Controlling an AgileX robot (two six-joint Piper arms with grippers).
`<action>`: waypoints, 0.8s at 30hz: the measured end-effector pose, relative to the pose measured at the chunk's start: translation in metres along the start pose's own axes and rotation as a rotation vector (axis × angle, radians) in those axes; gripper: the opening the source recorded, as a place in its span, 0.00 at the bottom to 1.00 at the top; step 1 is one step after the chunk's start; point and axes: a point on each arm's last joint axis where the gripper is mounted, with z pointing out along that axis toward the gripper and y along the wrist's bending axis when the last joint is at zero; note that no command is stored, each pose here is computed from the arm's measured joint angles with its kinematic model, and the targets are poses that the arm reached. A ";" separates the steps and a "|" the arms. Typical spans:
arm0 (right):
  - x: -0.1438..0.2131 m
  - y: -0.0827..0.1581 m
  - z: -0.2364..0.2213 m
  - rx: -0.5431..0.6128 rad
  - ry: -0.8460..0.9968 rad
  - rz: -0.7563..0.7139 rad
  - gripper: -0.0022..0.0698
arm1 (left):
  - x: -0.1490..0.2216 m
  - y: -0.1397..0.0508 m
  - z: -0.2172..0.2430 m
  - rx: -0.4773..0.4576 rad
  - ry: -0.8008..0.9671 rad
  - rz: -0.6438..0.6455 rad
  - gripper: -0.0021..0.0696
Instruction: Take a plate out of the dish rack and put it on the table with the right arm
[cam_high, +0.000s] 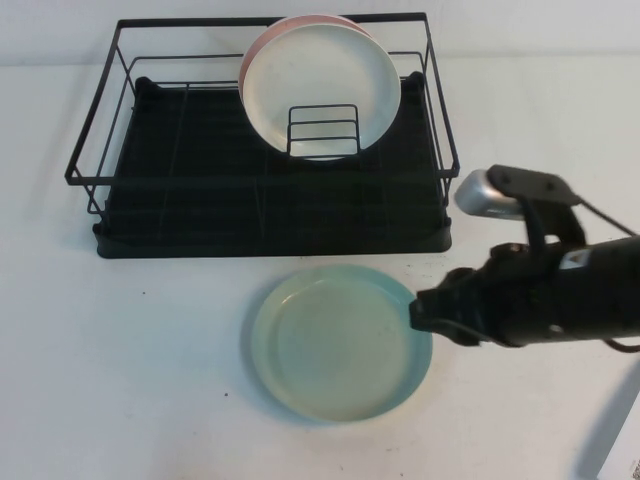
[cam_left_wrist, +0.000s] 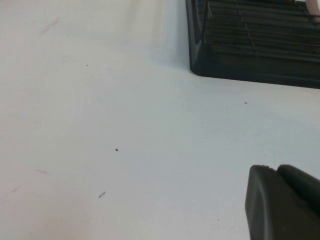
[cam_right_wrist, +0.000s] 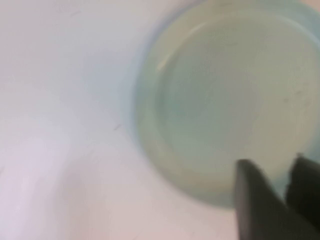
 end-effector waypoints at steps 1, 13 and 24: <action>0.001 0.005 -0.011 -0.019 -0.006 -0.025 0.19 | 0.000 0.000 0.000 0.000 0.000 0.000 0.02; 0.042 0.021 -0.103 -0.073 -0.034 -0.262 0.01 | 0.000 0.000 0.000 0.000 0.000 0.000 0.02; 0.070 0.013 -0.121 -0.043 0.049 -0.342 0.00 | 0.000 0.000 0.000 0.000 0.000 0.000 0.02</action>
